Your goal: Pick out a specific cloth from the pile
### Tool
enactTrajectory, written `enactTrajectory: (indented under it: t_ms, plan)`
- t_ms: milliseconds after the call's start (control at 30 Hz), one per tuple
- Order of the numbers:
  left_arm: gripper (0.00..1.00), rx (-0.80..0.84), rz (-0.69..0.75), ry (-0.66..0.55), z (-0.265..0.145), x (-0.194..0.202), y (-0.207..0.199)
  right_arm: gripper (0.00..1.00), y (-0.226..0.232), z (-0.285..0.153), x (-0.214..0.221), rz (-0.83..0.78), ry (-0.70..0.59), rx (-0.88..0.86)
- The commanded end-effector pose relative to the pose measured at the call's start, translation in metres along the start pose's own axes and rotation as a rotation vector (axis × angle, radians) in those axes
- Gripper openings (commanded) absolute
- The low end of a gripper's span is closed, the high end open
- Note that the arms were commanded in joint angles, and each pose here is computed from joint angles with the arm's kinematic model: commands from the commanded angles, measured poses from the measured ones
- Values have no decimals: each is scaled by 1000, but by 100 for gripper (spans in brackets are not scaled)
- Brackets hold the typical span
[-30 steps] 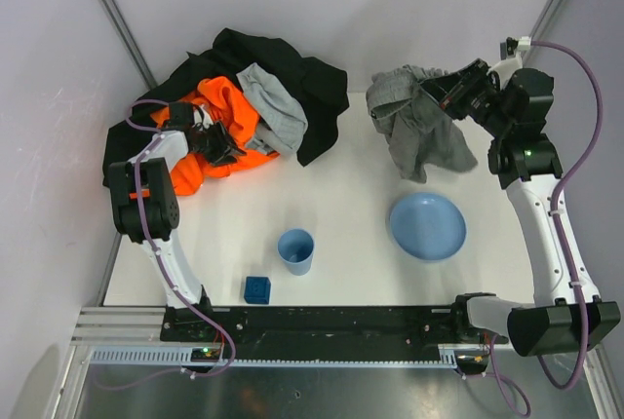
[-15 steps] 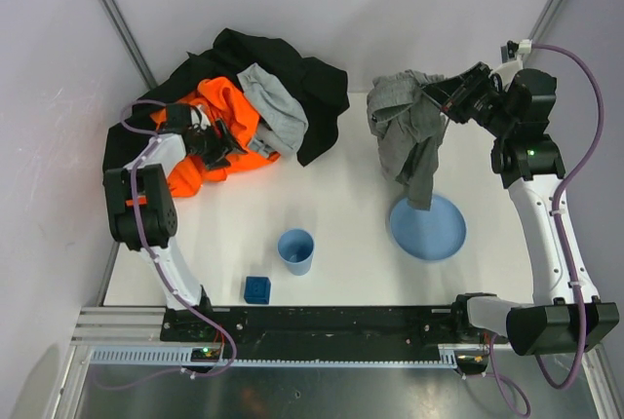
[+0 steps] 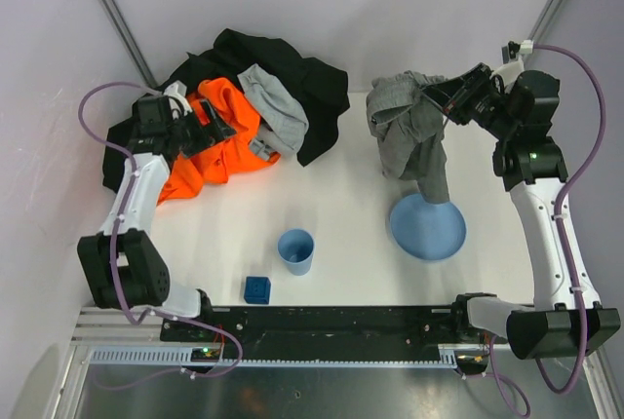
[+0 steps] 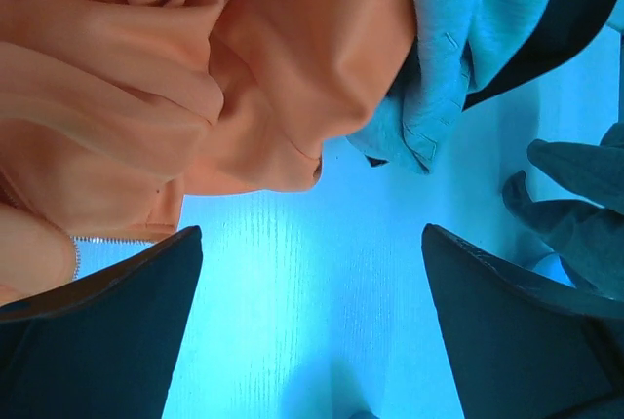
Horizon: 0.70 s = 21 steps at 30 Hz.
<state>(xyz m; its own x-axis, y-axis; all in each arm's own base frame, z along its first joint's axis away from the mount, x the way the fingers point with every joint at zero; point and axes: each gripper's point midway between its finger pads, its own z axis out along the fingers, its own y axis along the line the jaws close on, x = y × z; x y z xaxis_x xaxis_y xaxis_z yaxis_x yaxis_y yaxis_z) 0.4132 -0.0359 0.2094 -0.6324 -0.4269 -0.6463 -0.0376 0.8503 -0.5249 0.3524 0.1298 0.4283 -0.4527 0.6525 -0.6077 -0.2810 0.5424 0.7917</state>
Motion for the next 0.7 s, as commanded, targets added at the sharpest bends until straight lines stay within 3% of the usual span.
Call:
enactTrajectory:
  t_ms: [0, 400, 667]
  plan:
    - [100, -46, 110, -5, -17, 15, -9, 0, 38, -18, -13, -70, -55, -108]
    - [100, -314, 520, 37, -28, 63, -24, 0, 20, -17, -5, -75, -30, -54]
    - [100, -453, 620, 92, -21, 93, -2, 0, 16, -10, -13, -77, -48, -59]
